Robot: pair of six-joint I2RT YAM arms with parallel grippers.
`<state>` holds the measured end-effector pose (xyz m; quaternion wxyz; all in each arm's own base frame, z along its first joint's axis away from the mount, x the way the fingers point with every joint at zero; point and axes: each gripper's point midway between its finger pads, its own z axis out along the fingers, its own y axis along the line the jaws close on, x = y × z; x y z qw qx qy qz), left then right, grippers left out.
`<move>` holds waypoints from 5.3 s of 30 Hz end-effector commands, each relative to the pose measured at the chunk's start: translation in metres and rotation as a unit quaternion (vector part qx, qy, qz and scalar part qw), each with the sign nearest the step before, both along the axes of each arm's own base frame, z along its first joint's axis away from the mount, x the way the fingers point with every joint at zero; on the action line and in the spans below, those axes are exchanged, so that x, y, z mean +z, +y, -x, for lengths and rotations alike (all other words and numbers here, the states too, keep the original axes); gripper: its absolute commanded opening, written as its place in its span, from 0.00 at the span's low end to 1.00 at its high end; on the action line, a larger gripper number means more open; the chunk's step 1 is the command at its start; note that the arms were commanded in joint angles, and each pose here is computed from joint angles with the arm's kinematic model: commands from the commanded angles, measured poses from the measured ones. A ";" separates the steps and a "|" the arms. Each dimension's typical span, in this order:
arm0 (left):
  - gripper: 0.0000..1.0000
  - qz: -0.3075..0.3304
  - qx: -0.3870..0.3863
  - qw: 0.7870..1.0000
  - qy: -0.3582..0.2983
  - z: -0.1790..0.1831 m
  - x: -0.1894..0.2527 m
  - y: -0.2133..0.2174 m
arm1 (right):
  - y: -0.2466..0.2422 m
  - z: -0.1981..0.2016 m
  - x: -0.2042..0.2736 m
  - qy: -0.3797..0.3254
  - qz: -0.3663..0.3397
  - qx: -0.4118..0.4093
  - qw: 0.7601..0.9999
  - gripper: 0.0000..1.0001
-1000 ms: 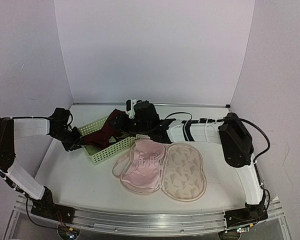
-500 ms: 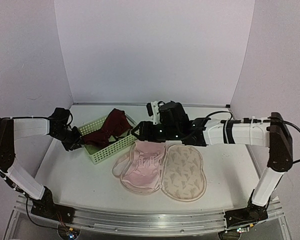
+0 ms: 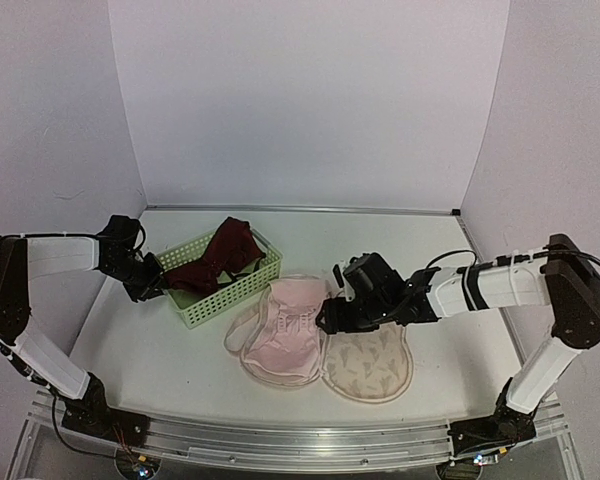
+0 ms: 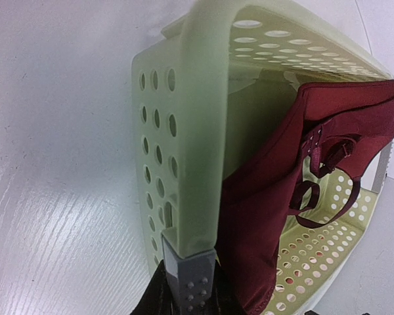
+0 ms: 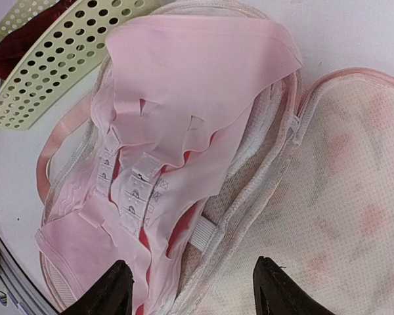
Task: Unzip the laundry bag and remove the bra
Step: Pick up the bra from the laundry bag, then place the bra in the bin.
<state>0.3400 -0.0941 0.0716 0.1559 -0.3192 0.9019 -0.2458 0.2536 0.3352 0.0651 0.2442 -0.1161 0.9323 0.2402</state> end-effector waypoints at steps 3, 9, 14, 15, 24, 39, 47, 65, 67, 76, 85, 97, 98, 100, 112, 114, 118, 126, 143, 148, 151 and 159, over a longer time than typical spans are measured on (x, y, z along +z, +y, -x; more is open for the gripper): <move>0.00 0.018 -0.011 0.998 -0.063 -0.022 0.031 -0.007 | 0.027 -0.012 0.005 0.001 -0.043 0.004 0.999 0.64; 0.00 0.016 -0.014 0.998 -0.065 -0.021 0.032 -0.007 | 0.045 -0.022 0.002 0.012 -0.072 0.002 0.997 0.65; 0.00 0.017 -0.016 0.998 -0.067 -0.021 0.033 -0.008 | 0.052 -0.025 0.009 0.015 -0.096 0.005 0.995 0.65; 0.00 0.016 -0.016 0.997 -0.068 -0.021 0.034 -0.007 | 0.052 -0.026 0.010 0.013 -0.098 0.004 0.995 0.65; 0.00 0.014 -0.015 0.997 -0.071 -0.021 0.037 -0.007 | 0.058 -0.023 -0.010 0.054 -0.117 -0.005 0.992 0.62; 0.00 0.013 -0.015 0.997 -0.072 -0.020 0.039 -0.006 | 0.053 -0.021 0.002 0.049 -0.142 -0.014 0.989 0.00; 0.00 0.012 -0.016 0.997 -0.073 -0.020 0.039 -0.006 | 0.059 -0.025 0.056 0.010 -0.187 -0.002 0.982 0.00; 0.00 0.015 -0.019 0.997 -0.070 -0.020 0.036 -0.007 | 0.086 -0.053 0.222 -0.113 -0.309 0.013 0.944 0.00; 0.00 0.016 -0.020 0.997 -0.071 -0.021 0.036 -0.008 | 0.090 -0.060 0.238 -0.125 -0.321 0.006 0.939 0.00; 0.00 0.021 -0.017 0.997 -0.075 -0.024 0.037 -0.009 | 0.131 -0.099 0.285 -0.132 -0.379 -0.026 0.916 0.00; 0.00 0.022 -0.010 0.997 -0.075 -0.022 0.036 -0.008 | 0.178 -0.131 0.270 -0.126 -0.389 -0.066 0.910 0.00; 0.00 0.030 -0.006 0.997 -0.076 -0.019 0.034 -0.009 | 0.237 -0.144 0.225 -0.088 -0.394 -0.067 0.913 0.00; 0.00 0.030 -0.006 0.997 -0.075 -0.019 0.034 -0.009 | 0.240 -0.145 0.216 -0.082 -0.392 -0.069 0.914 0.00; 0.00 0.033 -0.007 0.997 -0.075 -0.020 0.034 -0.010 | 0.247 -0.147 0.204 -0.069 -0.393 -0.070 0.914 0.00; 0.00 0.035 -0.016 0.997 -0.065 -0.018 0.026 -0.012 | 0.267 -0.154 0.119 -0.014 -0.357 -0.072 0.931 0.00; 0.00 0.035 -0.017 0.997 -0.067 -0.018 0.026 -0.012 | 0.269 -0.157 0.110 -0.008 -0.357 -0.070 0.932 0.00; 0.00 0.037 -0.019 0.997 -0.066 -0.017 0.026 -0.013 | 0.272 -0.162 0.096 0.001 -0.355 -0.072 0.932 0.00; 0.00 0.042 -0.023 0.997 -0.060 -0.014 0.022 -0.015 | 0.274 -0.172 0.055 0.021 -0.341 -0.074 0.937 0.02; 0.00 0.034 -0.010 0.997 -0.069 -0.021 0.028 -0.011 | 0.249 -0.142 0.079 0.043 -0.317 -0.032 0.947 0.39; 0.00 0.035 -0.005 0.997 -0.073 -0.025 0.032 -0.010 | 0.233 -0.132 0.093 0.034 -0.307 -0.030 0.951 0.49; 0.00 0.033 0.002 0.996 -0.079 -0.028 0.036 -0.007 | 0.224 -0.126 0.104 0.028 -0.304 -0.026 0.952 0.51; 0.00 0.031 0.021 0.996 -0.085 -0.038 0.041 0.004 | 0.192 -0.114 0.115 0.028 -0.288 -0.020 0.957 0.53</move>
